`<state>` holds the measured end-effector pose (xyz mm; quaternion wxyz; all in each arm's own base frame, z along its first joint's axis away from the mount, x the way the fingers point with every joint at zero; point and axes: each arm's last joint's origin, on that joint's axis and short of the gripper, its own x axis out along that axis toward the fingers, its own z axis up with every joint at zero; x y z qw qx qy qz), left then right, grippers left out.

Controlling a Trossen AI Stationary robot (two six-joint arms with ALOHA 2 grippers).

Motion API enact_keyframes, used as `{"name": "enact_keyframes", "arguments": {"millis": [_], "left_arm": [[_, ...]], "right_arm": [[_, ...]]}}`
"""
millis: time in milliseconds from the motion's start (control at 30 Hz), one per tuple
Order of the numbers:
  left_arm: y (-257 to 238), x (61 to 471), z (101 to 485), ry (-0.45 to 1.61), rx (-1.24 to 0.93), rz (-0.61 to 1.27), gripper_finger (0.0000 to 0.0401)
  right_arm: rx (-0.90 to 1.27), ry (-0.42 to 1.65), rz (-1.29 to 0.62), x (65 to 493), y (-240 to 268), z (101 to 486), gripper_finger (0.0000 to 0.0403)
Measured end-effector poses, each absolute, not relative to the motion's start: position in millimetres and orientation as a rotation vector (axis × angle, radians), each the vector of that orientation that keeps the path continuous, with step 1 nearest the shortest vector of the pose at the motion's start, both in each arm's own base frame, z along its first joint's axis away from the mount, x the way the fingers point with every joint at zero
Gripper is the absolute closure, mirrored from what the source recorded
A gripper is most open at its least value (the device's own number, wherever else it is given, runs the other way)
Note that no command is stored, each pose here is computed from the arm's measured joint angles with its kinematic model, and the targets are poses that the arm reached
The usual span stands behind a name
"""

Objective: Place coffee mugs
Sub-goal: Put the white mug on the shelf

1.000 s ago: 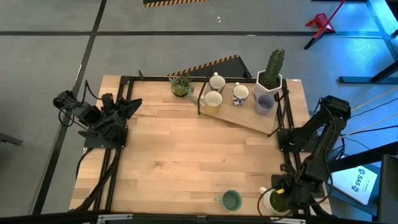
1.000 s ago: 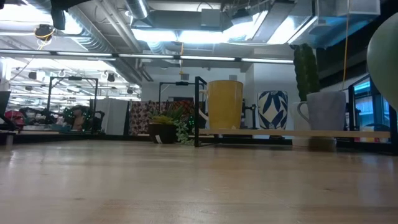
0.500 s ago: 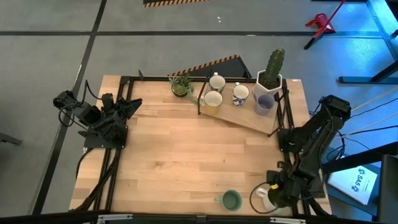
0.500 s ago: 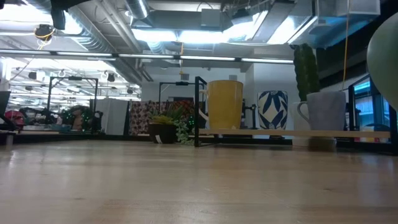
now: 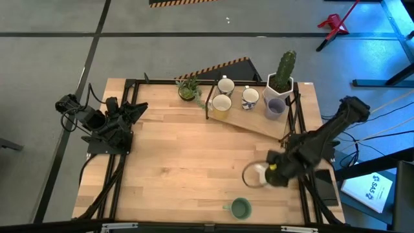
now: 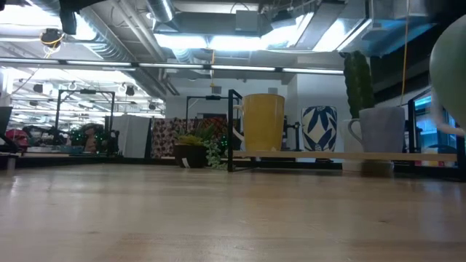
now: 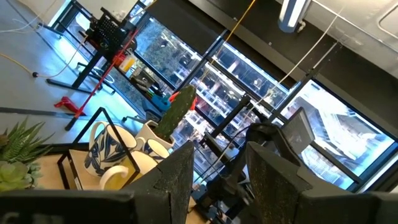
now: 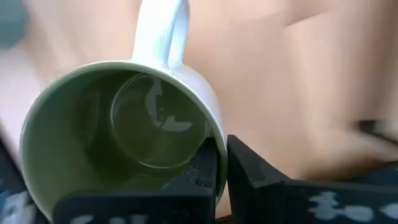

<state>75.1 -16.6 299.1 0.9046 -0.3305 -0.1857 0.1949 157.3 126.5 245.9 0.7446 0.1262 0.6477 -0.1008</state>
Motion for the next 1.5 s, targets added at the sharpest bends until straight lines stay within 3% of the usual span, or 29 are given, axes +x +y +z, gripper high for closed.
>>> {"name": "enact_keyframes", "arguments": {"millis": [233,700,1500], "left_arm": [[-17,75,299,-0.384,-0.683,0.403,0.0259],[-17,75,299,-0.381,-0.680,0.403,0.0259],[-16,75,298,-0.384,-0.685,0.448,0.0259]], "right_arm": [[0.277,1.376,-0.307,166,54,272,0.0402],[0.167,1.394,-0.407,162,-51,277,0.0403],[0.182,1.397,-0.392,150,-81,252,0.0403]]}}
